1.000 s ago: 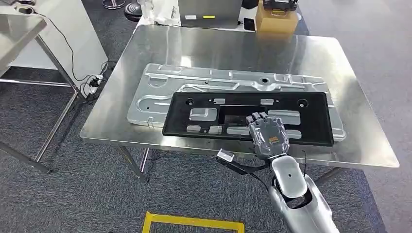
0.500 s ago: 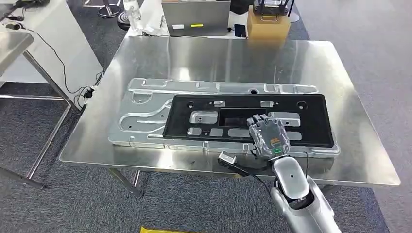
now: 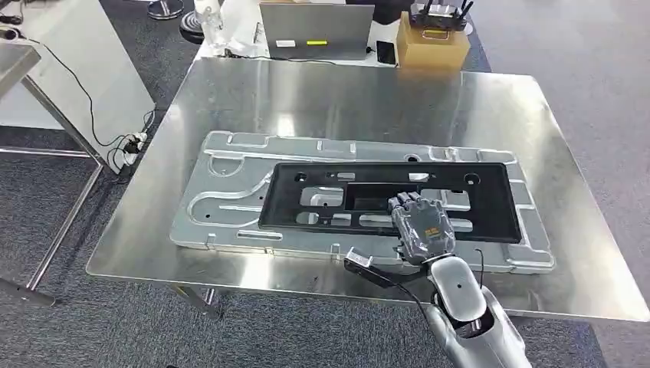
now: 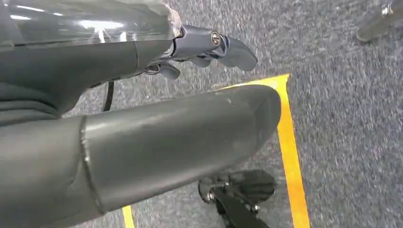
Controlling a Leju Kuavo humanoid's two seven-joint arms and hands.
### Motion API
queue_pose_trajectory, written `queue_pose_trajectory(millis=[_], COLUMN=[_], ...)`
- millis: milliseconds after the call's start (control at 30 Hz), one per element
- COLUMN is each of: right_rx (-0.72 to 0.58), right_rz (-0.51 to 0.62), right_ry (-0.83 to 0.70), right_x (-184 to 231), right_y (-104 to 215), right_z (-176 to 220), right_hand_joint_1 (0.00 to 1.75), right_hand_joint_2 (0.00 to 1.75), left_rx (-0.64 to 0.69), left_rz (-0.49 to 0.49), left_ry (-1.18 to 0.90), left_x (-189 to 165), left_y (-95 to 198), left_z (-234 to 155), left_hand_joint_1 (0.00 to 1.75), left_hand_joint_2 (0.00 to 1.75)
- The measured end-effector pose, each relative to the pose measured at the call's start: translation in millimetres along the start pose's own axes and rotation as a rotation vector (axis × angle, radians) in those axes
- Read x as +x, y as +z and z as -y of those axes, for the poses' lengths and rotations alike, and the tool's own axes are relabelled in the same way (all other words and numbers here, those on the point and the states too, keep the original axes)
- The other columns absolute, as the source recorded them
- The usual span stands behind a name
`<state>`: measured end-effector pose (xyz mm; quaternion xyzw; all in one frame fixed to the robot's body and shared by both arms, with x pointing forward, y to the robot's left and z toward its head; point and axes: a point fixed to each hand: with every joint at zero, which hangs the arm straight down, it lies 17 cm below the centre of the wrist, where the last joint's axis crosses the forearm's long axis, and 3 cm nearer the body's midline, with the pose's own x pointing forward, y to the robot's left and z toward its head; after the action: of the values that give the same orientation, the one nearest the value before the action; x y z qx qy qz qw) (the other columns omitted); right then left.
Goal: Take the parts from the cabinet and place them on the table.
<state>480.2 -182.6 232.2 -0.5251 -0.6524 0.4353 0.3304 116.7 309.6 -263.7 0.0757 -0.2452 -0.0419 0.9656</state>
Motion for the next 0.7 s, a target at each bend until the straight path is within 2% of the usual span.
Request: queue_pose_trajectory(millis=[700], right_rx=[0.082], right_rz=[-0.062], right_ry=[-0.032], right_x=[-27], right_y=[21], right_z=[-34], right_hand_joint_1=[1.75], right_hand_joint_2=[1.75], left_rx=[0.025], left_rz=[0.006], left_ry=[-0.003], left_x=[1], left_y=[-2], left_z=[-15], left_hand_joint_1=[0.0], left_hand_joint_2=[0.0])
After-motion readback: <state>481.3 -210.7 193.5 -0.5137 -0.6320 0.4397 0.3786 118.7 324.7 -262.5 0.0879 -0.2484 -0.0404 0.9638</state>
